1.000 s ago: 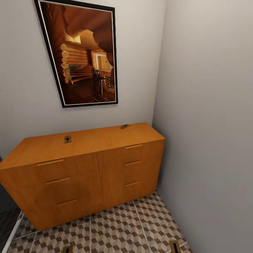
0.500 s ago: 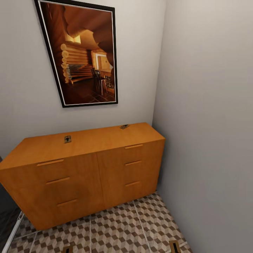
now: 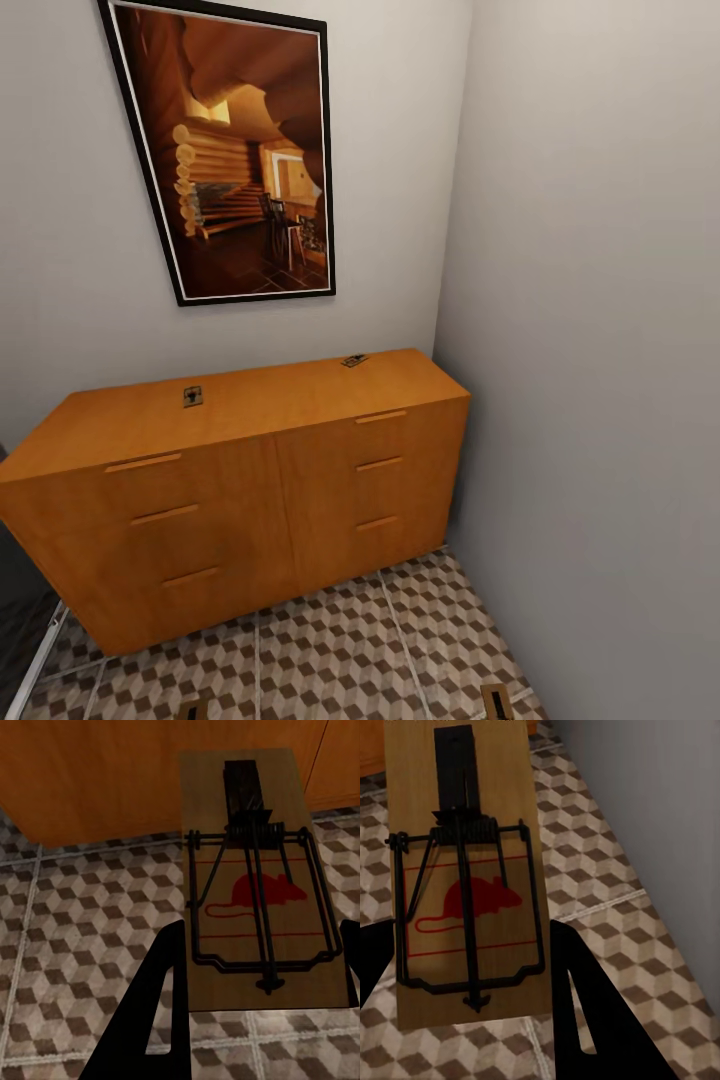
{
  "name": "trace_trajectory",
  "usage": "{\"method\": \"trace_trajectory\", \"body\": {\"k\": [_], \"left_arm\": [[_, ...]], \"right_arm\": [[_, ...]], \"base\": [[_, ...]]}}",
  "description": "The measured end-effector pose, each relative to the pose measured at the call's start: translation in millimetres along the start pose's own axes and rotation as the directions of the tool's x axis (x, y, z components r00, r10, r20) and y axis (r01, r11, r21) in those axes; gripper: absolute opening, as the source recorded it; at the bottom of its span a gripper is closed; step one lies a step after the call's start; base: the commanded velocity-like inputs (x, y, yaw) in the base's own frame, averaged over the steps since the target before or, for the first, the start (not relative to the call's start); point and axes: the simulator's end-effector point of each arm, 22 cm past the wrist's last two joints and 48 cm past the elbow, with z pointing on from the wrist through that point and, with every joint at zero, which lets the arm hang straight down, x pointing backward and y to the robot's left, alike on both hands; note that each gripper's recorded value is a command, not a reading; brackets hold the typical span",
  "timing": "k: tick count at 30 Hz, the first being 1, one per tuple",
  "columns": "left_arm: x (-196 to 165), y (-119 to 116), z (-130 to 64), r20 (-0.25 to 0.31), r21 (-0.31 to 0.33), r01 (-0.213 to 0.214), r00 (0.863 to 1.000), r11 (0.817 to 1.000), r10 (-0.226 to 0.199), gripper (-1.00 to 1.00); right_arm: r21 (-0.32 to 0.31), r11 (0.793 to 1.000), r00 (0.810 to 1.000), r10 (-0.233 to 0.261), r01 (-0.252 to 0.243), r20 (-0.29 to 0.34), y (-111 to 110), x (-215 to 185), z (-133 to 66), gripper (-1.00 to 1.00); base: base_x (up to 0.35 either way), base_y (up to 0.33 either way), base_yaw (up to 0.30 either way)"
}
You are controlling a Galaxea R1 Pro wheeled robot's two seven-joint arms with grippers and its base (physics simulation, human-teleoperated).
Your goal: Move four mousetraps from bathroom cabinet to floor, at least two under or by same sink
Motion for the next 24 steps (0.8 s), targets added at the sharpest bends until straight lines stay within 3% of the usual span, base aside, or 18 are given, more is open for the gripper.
{"method": "trace_trajectory", "body": {"k": [8, 24], "left_arm": [[1.2, 0.1, -0.2, -0.003, 0.000, -0.001, 1.000, 1.000, 0.001, -1.00], [5.3, 0.5, -0.8, -0.013, 0.000, -0.004, 1.000, 1.000, 0.004, -1.00]], "right_arm": [[0.003, 1.000, 1.000, 0.003, -0.003, -0.002, -0.1, 0.6, 0.3, -1.00], [0.005, 1.000, 1.000, 0.003, -0.003, -0.012, -0.5, 5.1, 0.1, -1.00]], "base": [[0.000, 0.000, 0.123], [0.000, 0.000, 0.260]]}}
